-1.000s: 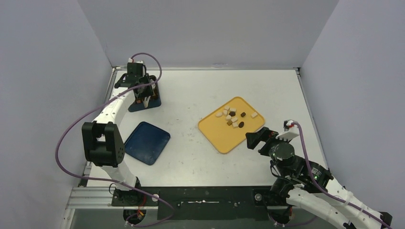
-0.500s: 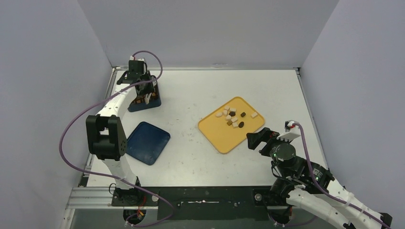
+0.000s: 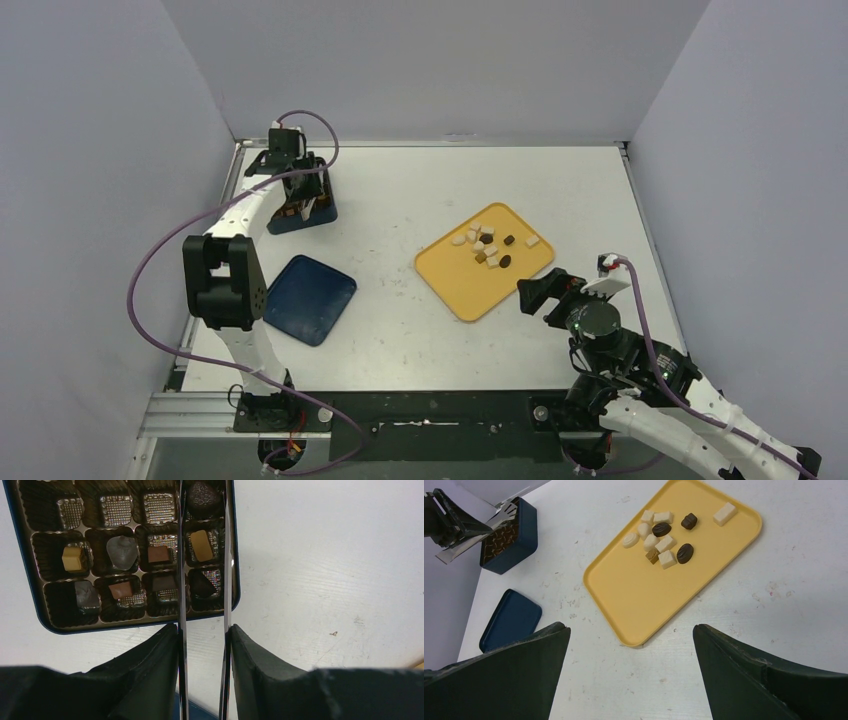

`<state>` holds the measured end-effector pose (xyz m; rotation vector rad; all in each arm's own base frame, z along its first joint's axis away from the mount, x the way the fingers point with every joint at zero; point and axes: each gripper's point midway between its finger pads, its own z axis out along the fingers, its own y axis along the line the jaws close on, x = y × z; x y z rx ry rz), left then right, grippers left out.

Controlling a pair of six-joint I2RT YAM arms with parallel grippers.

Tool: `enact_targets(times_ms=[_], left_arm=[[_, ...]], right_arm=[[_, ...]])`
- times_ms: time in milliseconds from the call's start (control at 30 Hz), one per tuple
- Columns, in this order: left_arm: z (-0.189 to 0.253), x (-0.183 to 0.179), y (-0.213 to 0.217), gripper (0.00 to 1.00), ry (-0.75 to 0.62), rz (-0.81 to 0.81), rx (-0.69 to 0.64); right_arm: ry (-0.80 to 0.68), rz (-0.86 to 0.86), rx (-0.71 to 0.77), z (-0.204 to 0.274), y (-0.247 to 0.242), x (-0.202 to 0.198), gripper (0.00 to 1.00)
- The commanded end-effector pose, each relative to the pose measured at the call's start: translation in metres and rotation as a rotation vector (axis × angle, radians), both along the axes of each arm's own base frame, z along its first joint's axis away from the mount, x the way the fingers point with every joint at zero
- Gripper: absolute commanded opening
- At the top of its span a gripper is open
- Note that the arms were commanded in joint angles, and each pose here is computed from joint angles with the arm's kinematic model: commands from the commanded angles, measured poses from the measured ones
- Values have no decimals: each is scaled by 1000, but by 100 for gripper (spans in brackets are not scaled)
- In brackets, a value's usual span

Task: Pack the chocolate
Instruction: Place the fake chocolate in the packing box, then pick up the fake chocolate from the plate.

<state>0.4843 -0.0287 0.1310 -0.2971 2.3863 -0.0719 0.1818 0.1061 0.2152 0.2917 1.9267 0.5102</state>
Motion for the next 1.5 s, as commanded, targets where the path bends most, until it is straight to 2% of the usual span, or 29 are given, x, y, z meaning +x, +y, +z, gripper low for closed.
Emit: enact_targets(times_ms=[0, 200, 400, 633, 867, 1067, 1267, 1467], left_arm=[[40, 21, -1, 38, -120, -12, -18], [46, 16, -1, 39, -117, -12, -23], [48, 13, 2, 43, -115, 1, -7], [66, 10, -8, 43, -151, -22, -30], [96, -5, -51, 42, -210, -137, -61], [121, -32, -102, 42, -240, -245, -45], [137, -74, -160, 42, -305, -390, -67], [129, -120, -221, 42, -313, -521, -61]], right_arm=[[-29, -12, 27, 13, -3, 0, 100], [-25, -20, 31, 13, -6, -2, 100], [-26, -17, 40, 17, -6, -3, 100], [-20, -6, 55, 22, -6, -5, 100], [-40, -88, -6, 28, -29, -4, 100], [-38, -117, 29, 31, -37, -8, 100], [-55, -126, 41, 33, -41, -8, 100], [-30, -100, 31, 27, -33, -8, 100]])
